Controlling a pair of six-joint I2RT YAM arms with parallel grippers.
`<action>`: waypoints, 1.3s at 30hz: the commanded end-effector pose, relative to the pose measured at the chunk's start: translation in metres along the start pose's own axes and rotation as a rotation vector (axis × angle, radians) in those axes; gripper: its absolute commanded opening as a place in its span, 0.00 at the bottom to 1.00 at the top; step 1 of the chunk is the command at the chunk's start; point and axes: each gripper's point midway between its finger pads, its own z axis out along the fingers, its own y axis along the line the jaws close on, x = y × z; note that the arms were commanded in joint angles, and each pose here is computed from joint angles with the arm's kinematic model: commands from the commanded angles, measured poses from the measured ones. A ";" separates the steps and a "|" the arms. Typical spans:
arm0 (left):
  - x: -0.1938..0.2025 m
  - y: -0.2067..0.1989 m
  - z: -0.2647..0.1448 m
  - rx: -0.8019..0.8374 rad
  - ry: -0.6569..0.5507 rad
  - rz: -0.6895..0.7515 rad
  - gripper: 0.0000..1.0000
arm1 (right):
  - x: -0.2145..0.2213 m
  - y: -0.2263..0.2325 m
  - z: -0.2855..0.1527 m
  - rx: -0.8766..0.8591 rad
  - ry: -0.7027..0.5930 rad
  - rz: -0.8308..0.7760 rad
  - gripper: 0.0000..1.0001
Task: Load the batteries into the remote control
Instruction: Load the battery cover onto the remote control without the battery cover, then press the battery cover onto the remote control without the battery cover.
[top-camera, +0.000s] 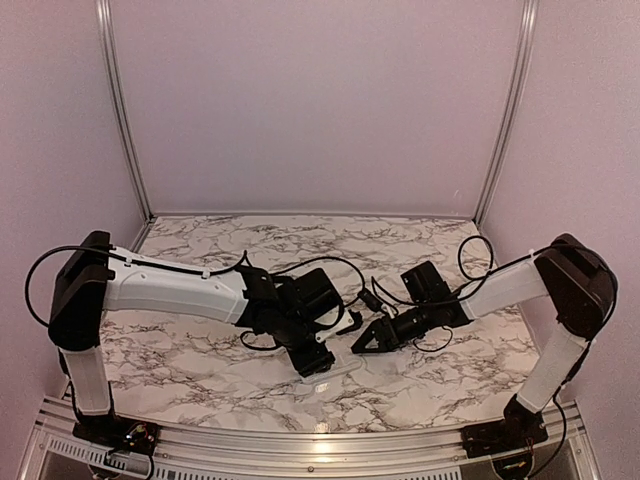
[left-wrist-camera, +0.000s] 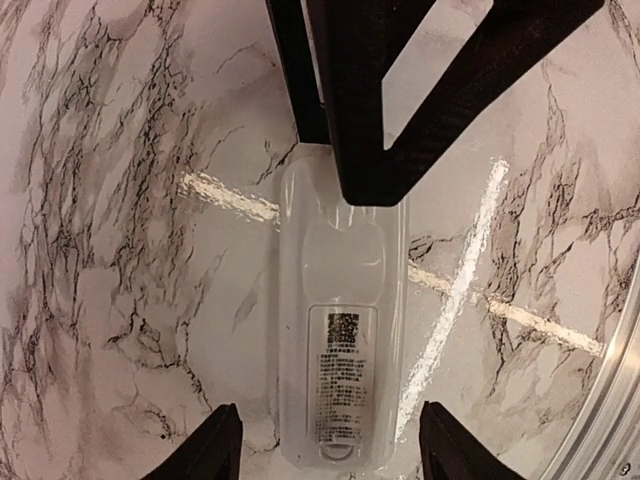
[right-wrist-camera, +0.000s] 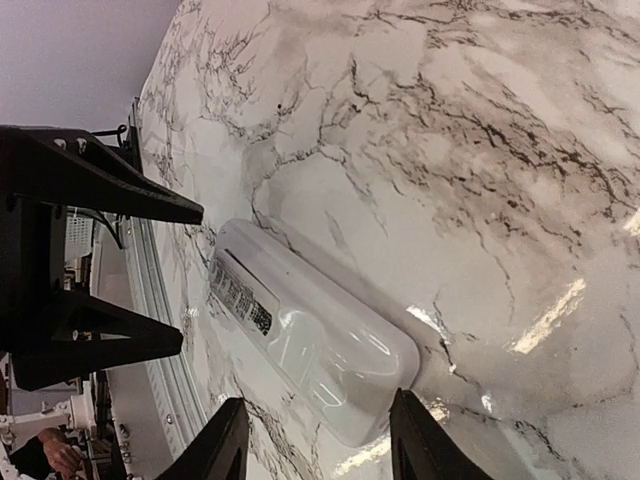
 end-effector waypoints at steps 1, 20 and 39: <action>-0.017 0.013 -0.039 -0.018 -0.126 -0.069 0.68 | -0.025 0.013 -0.014 0.032 -0.071 -0.070 0.49; 0.045 0.091 -0.077 -0.133 -0.411 -0.628 0.99 | -0.031 0.101 0.020 -0.113 -0.015 -0.205 0.50; 0.055 0.093 -0.065 -0.120 -0.444 -0.749 0.99 | -0.006 0.093 0.068 -0.124 0.106 -0.167 0.48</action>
